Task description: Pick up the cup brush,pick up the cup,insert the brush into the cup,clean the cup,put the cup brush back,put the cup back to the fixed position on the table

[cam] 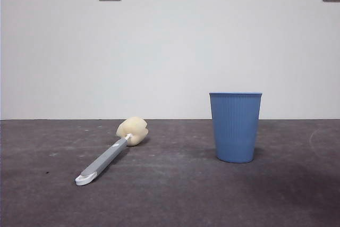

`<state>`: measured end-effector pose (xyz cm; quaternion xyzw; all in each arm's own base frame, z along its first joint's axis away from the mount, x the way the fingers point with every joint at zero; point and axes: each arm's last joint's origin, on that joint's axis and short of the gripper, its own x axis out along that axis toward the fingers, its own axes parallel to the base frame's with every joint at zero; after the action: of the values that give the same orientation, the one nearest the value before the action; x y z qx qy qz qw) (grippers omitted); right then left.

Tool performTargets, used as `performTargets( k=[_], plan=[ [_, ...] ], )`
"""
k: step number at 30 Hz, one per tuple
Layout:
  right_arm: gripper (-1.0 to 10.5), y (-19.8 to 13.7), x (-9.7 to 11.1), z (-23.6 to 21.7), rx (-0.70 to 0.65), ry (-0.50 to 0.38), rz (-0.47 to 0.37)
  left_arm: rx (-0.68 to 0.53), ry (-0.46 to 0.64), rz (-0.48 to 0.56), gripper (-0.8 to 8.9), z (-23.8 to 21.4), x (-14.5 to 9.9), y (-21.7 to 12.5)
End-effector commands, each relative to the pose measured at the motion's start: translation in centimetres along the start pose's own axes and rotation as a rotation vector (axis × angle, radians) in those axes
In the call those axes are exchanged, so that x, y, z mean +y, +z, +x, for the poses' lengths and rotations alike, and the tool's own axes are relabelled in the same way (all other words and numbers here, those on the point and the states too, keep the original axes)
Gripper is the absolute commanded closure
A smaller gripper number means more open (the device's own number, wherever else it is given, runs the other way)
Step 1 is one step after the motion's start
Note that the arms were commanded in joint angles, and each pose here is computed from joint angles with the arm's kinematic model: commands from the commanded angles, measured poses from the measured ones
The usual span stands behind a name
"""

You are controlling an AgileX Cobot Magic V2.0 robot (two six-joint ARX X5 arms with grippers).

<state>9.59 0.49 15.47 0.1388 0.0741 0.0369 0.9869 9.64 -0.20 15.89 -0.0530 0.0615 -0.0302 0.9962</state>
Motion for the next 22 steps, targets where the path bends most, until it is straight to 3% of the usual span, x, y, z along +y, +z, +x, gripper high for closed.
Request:
performTargets(
  k=[1, 5, 11, 15, 22],
  plan=[
    [9.6, 1.1, 0.4, -0.3, -0.032, 0.035, 0.073, -0.009, -0.035, -0.086, 8.20, -0.3, -0.2, 0.7],
    [9.6, 3.2, 1.1, -1.0, -0.074, 0.074, 0.074, -0.035, -0.063, -0.153, 8.20, -1.0, -0.5, 2.7],
    [9.6, 6.9, 2.5, -1.9, -0.056, 0.152, 0.065, -0.044, -0.136, -0.151, 8.20, -2.3, -1.2, 6.7],
    [9.6, 9.4, 3.6, -2.3, 0.060, 0.248, 0.007, 0.038, -0.204, -0.151, 8.20, -2.8, -1.7, 9.1],
    [9.6, 13.3, 5.3, -2.9, 0.328, 0.407, -0.139, 0.200, -0.398, -0.060, 8.20, -3.3, -2.7, 12.7]
  ],
)
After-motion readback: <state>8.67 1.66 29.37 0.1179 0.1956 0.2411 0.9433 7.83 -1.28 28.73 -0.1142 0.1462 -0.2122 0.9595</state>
